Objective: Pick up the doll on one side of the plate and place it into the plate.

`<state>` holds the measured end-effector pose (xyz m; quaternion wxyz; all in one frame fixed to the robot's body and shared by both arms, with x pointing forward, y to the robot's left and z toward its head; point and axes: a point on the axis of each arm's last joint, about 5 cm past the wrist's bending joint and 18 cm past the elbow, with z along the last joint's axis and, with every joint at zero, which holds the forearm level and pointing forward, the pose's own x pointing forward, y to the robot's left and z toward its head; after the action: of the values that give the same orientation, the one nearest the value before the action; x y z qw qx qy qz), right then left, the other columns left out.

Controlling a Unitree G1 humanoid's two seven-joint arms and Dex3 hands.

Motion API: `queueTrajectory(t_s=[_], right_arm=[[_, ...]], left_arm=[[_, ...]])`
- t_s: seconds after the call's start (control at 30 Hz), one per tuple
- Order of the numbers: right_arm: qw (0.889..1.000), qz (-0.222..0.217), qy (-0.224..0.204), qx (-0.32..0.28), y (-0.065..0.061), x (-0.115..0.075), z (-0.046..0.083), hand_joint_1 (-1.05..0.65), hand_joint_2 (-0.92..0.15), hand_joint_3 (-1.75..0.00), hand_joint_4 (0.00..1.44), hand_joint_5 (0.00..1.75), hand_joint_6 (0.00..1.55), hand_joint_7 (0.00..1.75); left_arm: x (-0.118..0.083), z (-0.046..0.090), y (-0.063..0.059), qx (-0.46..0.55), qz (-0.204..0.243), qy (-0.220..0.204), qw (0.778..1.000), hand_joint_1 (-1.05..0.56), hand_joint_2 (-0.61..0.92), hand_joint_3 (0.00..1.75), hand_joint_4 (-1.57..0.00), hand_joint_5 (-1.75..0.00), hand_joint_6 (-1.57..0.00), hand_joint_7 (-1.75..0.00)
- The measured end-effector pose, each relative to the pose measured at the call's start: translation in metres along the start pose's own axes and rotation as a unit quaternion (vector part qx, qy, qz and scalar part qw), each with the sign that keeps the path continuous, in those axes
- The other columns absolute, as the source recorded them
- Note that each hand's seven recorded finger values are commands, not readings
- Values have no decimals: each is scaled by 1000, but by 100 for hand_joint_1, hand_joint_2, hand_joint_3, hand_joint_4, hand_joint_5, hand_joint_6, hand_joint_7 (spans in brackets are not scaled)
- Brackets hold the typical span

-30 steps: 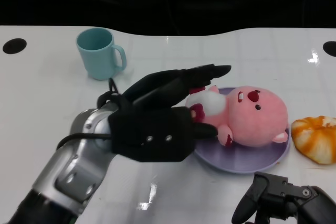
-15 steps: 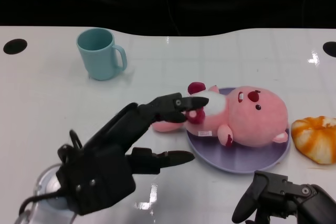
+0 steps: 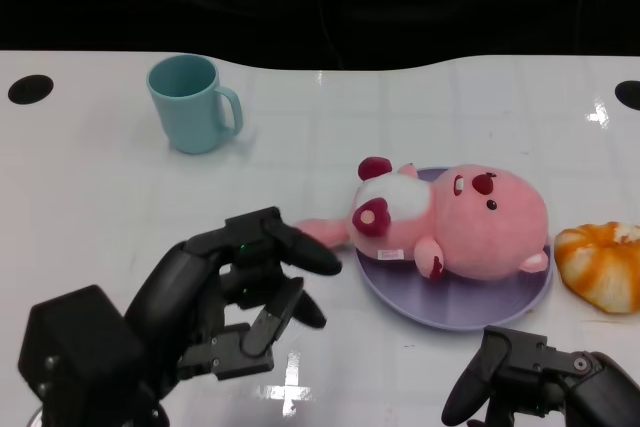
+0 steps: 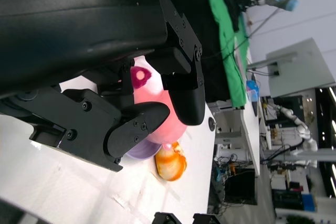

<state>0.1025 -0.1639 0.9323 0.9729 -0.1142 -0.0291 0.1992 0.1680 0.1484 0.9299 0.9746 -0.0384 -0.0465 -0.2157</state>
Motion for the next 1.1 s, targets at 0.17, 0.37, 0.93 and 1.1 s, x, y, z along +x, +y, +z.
queueTrajectory(t_s=[0.17, 0.37, 0.93, 1.1], right_arm=[[1000, 0, 0, 0, 0, 0, 0, -18, -55, -107, 65, 164, 61, 130], [1000, -1, 0, 2, -1, 0, 0, -19, -56, -104, 64, 164, 60, 130], [1000, 0, 6, -3, -6, -3, -1, -17, -57, -103, 64, 164, 61, 130], [1000, -5, 8, -3, -9, -5, -1, -16, -56, -103, 64, 165, 60, 130]], left_arm=[[-14, 0, -2, -69, 13, 44, 997, -11, 49, 139, -81, -168, -73, -149], [-23, 0, -3, -98, 16, 79, 992, -12, 47, 135, -88, -174, -78, -159], [-23, -15, 5, -171, 23, 157, 973, -17, 37, 150, -90, -175, -73, -175], [-21, -17, 5, -185, 16, 166, 968, -16, 37, 151, -90, -175, -73, -175]])
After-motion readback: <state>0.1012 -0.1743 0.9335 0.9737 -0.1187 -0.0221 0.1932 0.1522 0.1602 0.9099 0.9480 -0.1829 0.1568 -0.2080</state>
